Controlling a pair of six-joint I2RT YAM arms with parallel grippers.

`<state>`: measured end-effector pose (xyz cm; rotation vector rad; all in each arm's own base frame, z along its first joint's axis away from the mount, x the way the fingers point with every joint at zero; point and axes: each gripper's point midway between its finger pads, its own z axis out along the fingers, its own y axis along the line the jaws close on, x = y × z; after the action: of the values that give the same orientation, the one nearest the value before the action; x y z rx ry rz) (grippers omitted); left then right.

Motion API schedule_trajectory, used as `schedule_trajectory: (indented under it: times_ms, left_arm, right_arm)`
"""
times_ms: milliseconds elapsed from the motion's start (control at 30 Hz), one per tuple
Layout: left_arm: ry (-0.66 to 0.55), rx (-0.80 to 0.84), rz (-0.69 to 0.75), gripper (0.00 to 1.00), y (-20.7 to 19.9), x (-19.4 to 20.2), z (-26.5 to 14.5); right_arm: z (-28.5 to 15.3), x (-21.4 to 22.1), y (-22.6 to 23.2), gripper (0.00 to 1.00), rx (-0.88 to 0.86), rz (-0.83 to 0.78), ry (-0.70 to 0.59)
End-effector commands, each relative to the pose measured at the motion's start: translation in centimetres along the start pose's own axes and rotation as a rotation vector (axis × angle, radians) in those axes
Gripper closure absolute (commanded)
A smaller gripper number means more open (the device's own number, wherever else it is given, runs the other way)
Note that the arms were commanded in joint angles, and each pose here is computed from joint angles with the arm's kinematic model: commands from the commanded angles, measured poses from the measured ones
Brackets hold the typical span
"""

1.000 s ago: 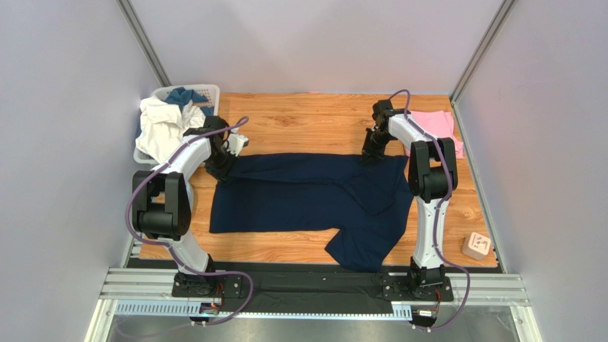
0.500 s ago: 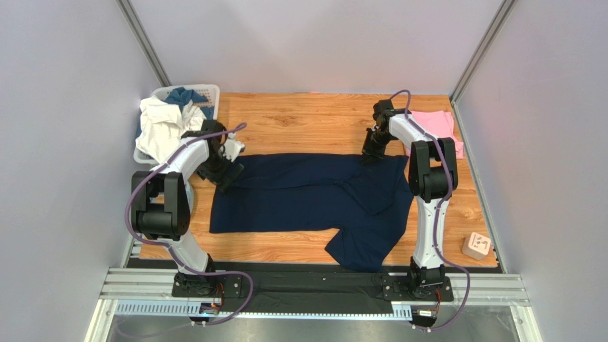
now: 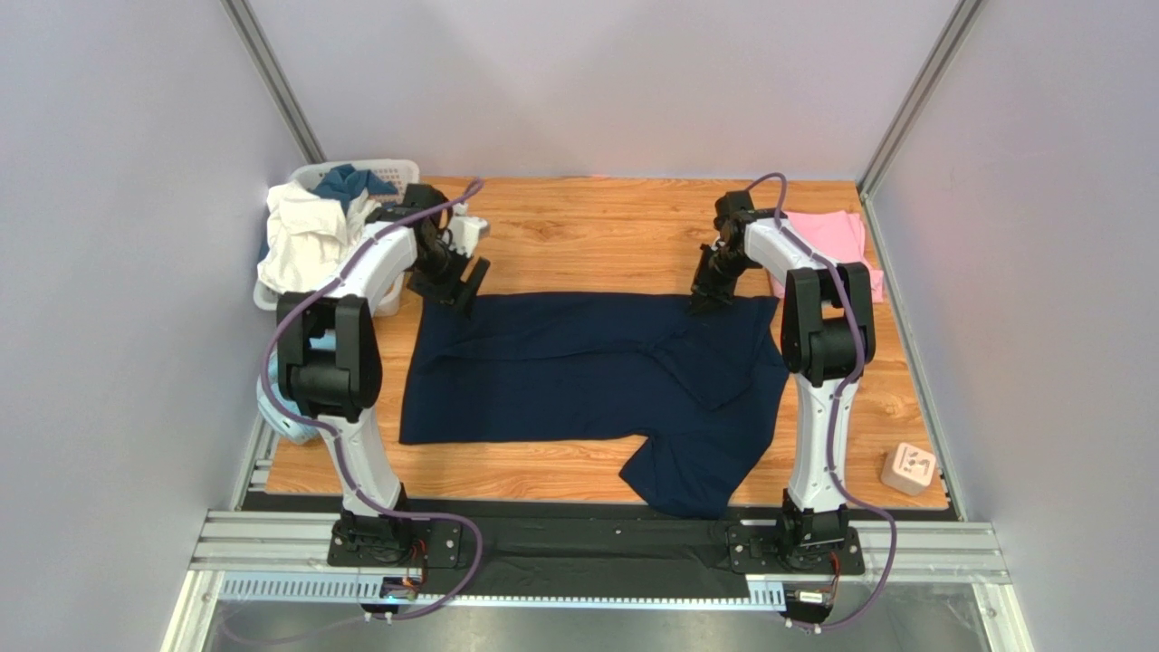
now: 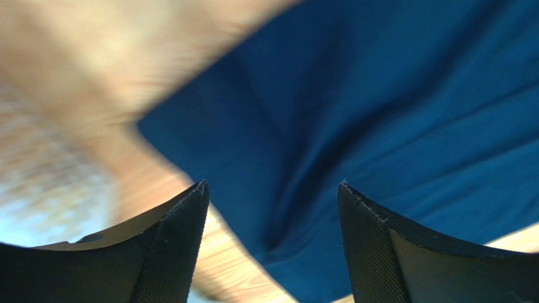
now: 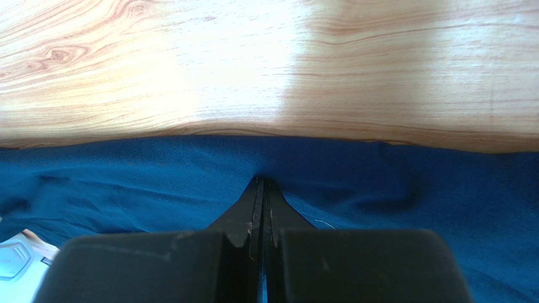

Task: Fold and stack the t-shirts
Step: Fold the flattened tshirt in 1/3 of the way

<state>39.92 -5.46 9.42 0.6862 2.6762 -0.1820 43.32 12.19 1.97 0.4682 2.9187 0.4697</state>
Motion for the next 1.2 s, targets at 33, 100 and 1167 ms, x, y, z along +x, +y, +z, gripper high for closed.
schedule_trajectory:
  times_ms: [33, 100, 1167]
  left_arm:
    - [0.083, 0.129, -0.021, 0.23, -3.7, 2.7, 3.2]
    - [0.095, 0.160, -0.026, 0.25, -4.2, 3.1, 3.8]
    - [0.129, 0.196, -0.143, 0.28, -0.3, 1.1, 4.9]
  right_arm:
    - [1.9, 0.1, -2.1, 1.00, 0.071, -0.001, -0.005]
    - [1.9, 0.0, -2.1, 1.00, 0.067, 0.002, -0.005]
    - [0.8, -2.4, -2.7, 1.00, 0.093, 0.005, -0.030]
